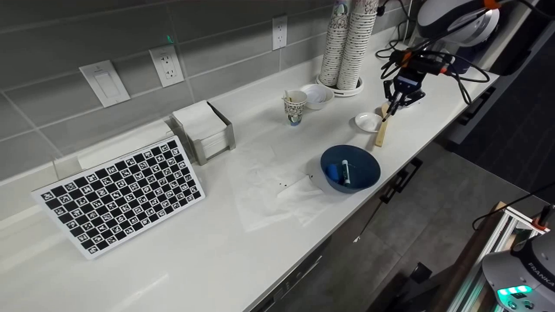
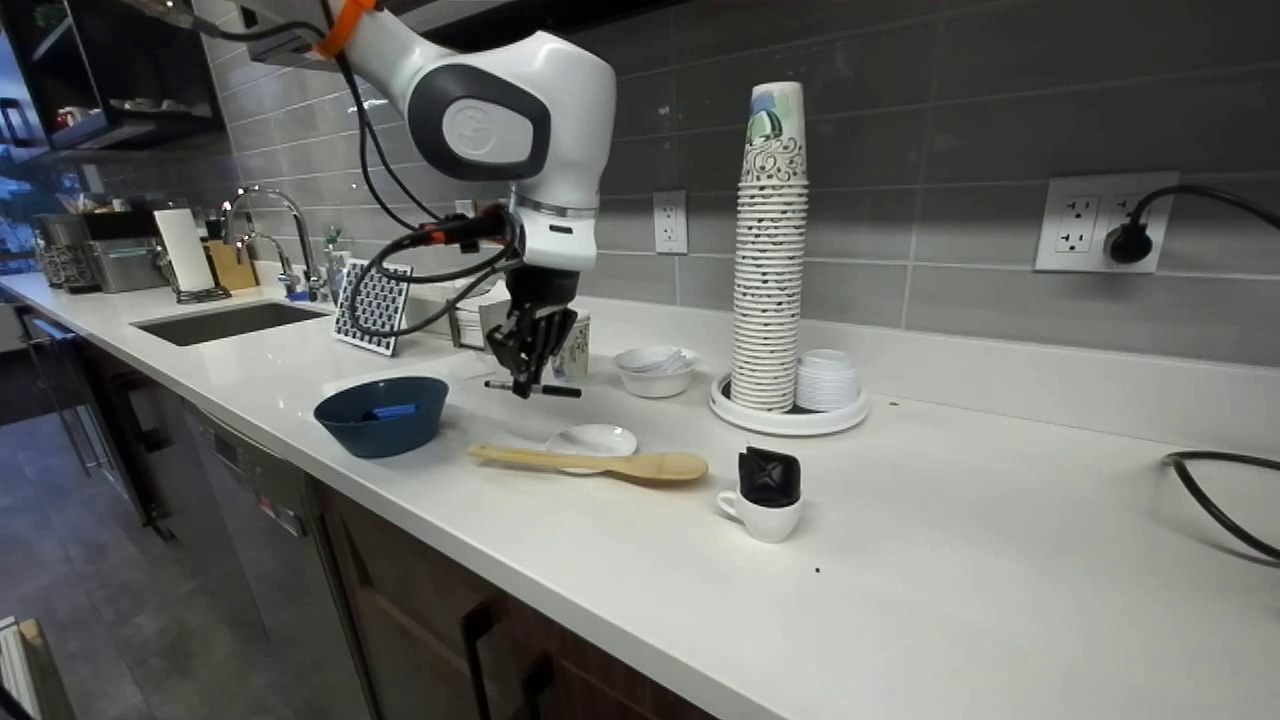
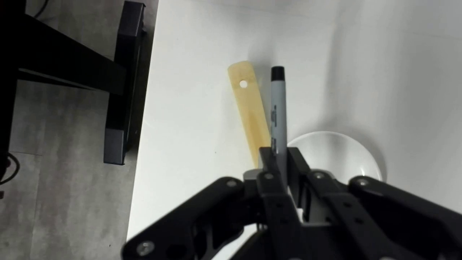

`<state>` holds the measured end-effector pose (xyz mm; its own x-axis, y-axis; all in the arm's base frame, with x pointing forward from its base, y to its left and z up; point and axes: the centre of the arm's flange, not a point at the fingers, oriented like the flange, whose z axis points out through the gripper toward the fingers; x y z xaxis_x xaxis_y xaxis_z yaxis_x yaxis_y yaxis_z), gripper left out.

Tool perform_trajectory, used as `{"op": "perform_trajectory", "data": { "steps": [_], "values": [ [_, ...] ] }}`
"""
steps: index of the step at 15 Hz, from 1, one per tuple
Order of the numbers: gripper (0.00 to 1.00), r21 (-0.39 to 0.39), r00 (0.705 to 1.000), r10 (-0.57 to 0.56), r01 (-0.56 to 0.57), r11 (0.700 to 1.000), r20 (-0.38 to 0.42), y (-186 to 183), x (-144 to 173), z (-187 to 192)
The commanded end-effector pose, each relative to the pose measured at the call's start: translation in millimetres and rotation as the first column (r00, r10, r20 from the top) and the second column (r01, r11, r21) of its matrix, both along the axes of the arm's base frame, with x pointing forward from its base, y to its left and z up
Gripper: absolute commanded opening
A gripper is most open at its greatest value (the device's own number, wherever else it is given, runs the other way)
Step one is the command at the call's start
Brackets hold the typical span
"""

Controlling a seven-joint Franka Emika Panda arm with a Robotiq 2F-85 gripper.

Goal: Remove the black pen from the bowl.

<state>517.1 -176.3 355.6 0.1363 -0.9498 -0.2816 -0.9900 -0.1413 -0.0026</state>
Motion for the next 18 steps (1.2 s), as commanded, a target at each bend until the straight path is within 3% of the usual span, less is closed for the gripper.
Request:
{"op": "perform_trajectory", "data": {
  "steps": [1, 5, 18],
  "values": [
    [0.03, -0.053, 1.000, 0.003, -0.001, 0.999, 0.023, -8, 3, -3],
    [0.03, -0.147, 0.998, 0.042, -0.036, 0.989, 0.039, -26, 14, -13],
    [0.03, -0.093, 0.974, 0.213, -0.206, 0.974, 0.073, -32, 60, -40]
  ]
}}
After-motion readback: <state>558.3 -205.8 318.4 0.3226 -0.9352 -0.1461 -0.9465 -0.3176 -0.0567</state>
